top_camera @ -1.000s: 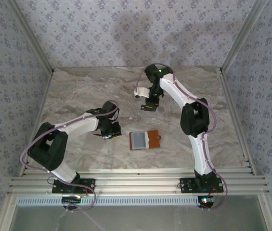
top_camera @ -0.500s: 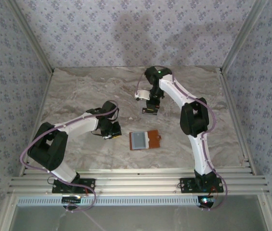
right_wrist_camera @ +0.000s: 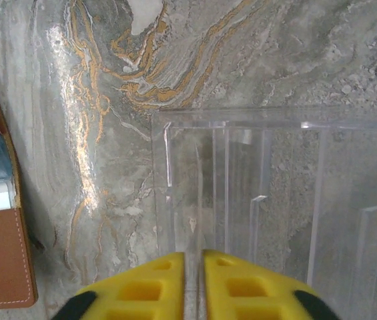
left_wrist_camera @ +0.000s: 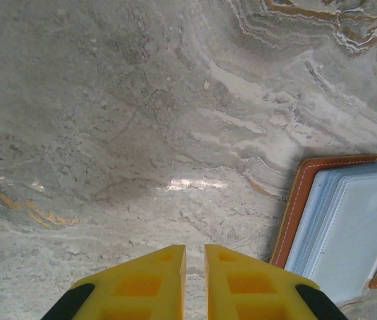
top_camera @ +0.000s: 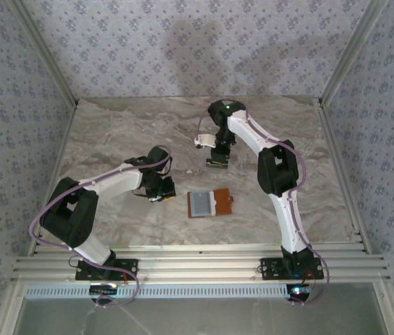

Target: Take the credit cards out of the card holder

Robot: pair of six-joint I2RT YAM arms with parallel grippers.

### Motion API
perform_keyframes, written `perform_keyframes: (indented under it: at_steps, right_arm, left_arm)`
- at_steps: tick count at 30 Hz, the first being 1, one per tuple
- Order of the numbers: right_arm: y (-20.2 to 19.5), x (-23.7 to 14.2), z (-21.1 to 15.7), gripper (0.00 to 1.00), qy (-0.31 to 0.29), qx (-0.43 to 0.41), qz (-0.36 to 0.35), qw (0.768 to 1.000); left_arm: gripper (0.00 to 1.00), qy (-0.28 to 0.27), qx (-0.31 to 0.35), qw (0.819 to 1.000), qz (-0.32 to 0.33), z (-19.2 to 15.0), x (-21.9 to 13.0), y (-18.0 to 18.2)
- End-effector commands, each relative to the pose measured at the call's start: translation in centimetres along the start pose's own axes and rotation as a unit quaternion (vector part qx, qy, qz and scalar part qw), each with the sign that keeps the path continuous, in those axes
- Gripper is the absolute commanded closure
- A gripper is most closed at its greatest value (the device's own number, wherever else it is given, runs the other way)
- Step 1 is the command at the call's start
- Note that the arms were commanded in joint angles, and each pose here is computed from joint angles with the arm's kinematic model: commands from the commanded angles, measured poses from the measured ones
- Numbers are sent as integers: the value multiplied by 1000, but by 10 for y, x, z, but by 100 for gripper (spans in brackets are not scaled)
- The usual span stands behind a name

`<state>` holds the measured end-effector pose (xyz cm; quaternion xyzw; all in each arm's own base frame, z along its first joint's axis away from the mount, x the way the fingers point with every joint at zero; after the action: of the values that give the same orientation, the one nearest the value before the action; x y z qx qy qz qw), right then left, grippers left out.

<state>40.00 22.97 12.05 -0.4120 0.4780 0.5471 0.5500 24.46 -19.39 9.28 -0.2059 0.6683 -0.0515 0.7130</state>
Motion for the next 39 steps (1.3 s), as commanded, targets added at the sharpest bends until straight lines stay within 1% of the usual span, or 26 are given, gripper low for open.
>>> perform_keyframes:
  at_steps: [1,3,7,11,15,18,22,26,28,31,33,36,37,39]
  right_arm:
    - [-2,-3,-1,78,16,-68,-9,997]
    - [-3,-9,0,73,10,-70,-19,997]
    - [-6,-24,4,69,4,-73,-48,996]
    - [-11,-39,5,67,3,-73,-96,993]
    - [-11,-55,10,66,-19,-72,-150,986]
    - [-8,-65,14,66,-45,-55,-178,981]
    - [-2,-70,16,66,-83,7,-194,977]
    - [5,-73,16,66,-122,106,-198,967]
    - [11,-71,14,66,-136,155,-185,961]
    - [22,-67,10,67,-158,229,-168,946]
    - [28,-66,9,68,-176,281,-165,929]
    - [41,-61,8,71,-198,370,-140,897]
    - [44,-61,11,71,-217,387,-129,887]
    - [57,-57,14,72,-243,442,-91,858]
  left_arm:
    - [84,-8,9,1000,-12,3,-12,-6]
    - [84,-8,9,1000,-14,3,-13,-6]
    - [84,-12,9,1000,-15,3,-15,-6]
    - [84,-13,4,1000,-20,2,-16,-6]
    - [84,-12,5,999,-33,0,-16,-8]
    - [84,-8,5,999,-45,-1,-14,-11]
    - [85,1,2,997,-79,-3,-8,-17]
    - [85,12,7,996,-91,-6,-3,-24]
    - [86,20,6,994,-105,-7,0,-29]
    - [87,28,6,993,-118,-9,4,-33]
    - [89,31,6,993,-117,-10,6,-34]
    - [89,40,5,992,-119,-11,12,-35]
    - [90,42,4,992,-119,-12,14,-35]
    - [90,46,6,992,-121,-13,17,-37]
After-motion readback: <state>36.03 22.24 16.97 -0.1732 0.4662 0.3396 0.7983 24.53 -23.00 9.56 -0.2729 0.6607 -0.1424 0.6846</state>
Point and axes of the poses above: each hand's point on the last joint's axis, 136 mm out from that joint toward the fingers, its own x axis out along the fingers, its own y axis along the line the jaws close on, z = x × y, the point moved 5 cm from there along -x, back along the fingers, and after that the axes turned 2 degrees about -x, right-handed, at the moved point
